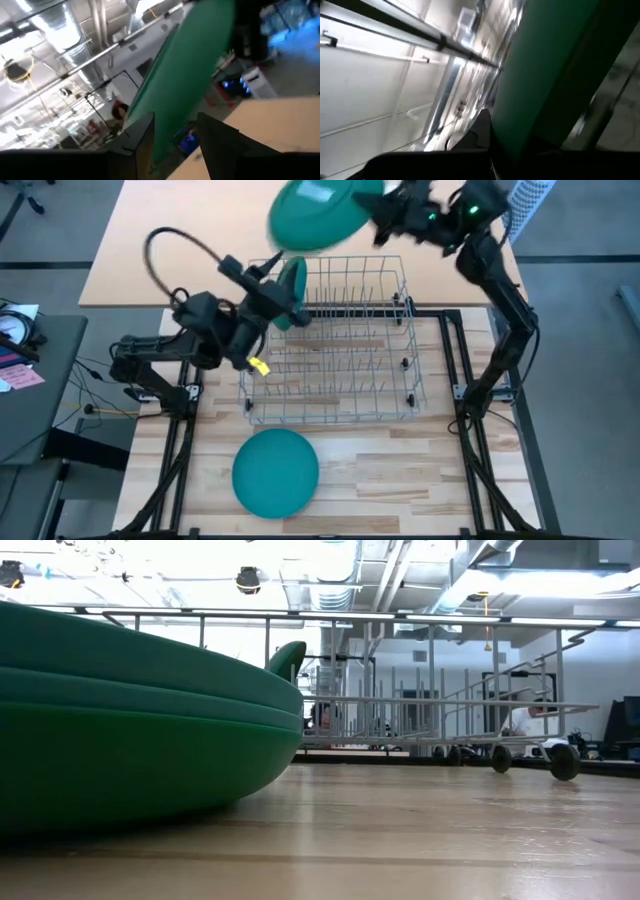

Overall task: Sort dishes
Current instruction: Put the green plate in the dish rack

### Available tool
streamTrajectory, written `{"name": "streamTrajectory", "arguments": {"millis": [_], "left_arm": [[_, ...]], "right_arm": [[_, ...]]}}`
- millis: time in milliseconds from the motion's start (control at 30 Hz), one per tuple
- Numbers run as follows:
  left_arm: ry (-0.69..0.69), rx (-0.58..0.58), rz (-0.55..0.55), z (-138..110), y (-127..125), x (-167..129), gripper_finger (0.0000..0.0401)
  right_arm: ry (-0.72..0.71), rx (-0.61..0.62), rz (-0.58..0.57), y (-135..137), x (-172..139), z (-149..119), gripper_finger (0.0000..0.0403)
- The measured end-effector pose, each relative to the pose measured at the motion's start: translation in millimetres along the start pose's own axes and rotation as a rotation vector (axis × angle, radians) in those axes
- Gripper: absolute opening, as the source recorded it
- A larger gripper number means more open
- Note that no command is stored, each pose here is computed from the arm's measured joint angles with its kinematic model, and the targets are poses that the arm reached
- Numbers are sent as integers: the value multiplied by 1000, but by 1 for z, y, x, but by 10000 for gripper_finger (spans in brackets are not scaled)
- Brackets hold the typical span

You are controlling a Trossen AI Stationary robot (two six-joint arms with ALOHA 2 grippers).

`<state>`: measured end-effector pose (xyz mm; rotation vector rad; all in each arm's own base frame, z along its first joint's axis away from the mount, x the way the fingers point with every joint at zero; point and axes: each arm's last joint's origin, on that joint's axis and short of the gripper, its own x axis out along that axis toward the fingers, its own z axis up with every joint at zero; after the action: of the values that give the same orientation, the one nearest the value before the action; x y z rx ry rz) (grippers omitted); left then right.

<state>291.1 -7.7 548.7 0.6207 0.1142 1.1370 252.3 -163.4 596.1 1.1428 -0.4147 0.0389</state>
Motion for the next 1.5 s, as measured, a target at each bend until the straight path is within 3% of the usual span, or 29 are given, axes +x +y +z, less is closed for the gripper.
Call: {"name": "streamTrajectory", "arguments": {"millis": [167, 267, 400, 567, 767, 867, 1033, 1167, 1367, 1500], "left_arm": [[61, -114, 0, -1, -2, -6, 144], [84, -173, -18, -3, -8, -9, 144], [116, -333, -11, -6, -11, -11, 144], [105, -542, -49, -8, -2, -15, 144], [176, -666, -84, -25, 11, -18, 143], [258, -781, -74, -42, 24, -21, 143], [487, -967, -159, -81, 47, -21, 143], [711, -947, -206, -106, 54, -21, 143], [955, -869, -103, -135, 62, -20, 143], [1028, -786, -69, -148, 64, -14, 144]], "right_arm": [[-51, -28, 1, 7, -19, 22, 17], [-12, -43, 39, 11, -23, 27, 17], [75, -98, 90, 14, -31, 37, 17], [173, -246, 116, 26, -49, 41, 16], [223, -364, 28, 26, -62, 35, 15], [253, -450, -26, 30, -73, 25, 15], [290, -450, -233, 20, -89, 11, 15], [327, -421, -434, -3, -86, 0, 15], [486, -443, -521, -36, -62, -15, 15], [566, -441, -559, -70, -37, -19, 15]]}}
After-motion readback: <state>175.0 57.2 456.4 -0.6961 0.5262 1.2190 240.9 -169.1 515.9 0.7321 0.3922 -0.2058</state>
